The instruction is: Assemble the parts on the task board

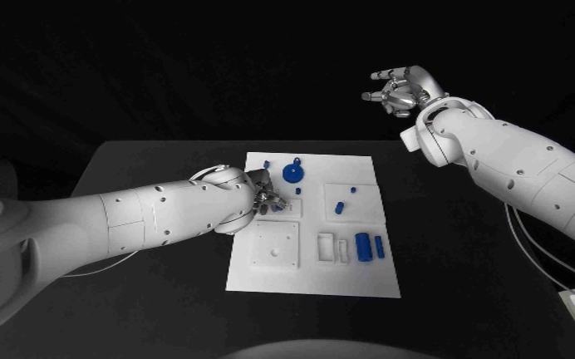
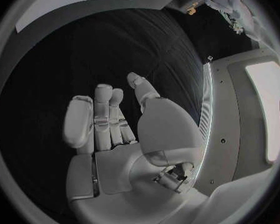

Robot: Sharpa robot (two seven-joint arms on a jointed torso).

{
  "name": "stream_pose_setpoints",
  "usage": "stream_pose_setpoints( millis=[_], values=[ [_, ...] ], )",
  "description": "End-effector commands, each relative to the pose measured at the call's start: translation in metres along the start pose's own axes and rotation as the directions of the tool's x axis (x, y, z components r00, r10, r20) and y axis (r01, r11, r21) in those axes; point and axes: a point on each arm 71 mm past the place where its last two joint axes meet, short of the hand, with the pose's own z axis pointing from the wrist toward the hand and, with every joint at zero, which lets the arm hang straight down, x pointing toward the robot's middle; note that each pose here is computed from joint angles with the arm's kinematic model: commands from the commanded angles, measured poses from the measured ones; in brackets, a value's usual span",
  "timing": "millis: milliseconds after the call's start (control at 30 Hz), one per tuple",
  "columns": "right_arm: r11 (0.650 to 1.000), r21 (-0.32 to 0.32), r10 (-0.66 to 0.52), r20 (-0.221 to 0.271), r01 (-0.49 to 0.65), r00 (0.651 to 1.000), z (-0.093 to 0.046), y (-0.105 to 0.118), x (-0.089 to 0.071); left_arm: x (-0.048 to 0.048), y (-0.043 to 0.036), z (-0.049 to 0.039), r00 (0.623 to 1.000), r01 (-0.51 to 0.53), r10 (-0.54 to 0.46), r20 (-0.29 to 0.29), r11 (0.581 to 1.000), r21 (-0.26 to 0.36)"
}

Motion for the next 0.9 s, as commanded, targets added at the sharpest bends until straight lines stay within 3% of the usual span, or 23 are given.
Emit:
stream_pose_setpoints(
  millis=[33, 533, 900],
  values=[
    [1.0, -0.008, -0.005, -0.017, 0.005, 1.0, 0.0003, 0.0017, 0.0021, 0.008, -0.0014, 0.0005, 0.998, -0.037, 0.037, -0.043, 0.999, 0.001],
    [1.0, -0.011, -0.003, -0.023, 0.002, 1.0, 0.0006, 0.0033, 0.004, 0.0115, -0.0069, 0.0022, 0.994, -0.091, 0.092, -0.056, 0.996, 0.014],
    [1.0, -0.01, -0.003, -0.024, 0.002, 1.0, 0.0008, 0.003, 0.0045, 0.009, -0.0056, 0.0038, 0.996, -0.081, 0.081, -0.032, 0.997, 0.01]
  ],
)
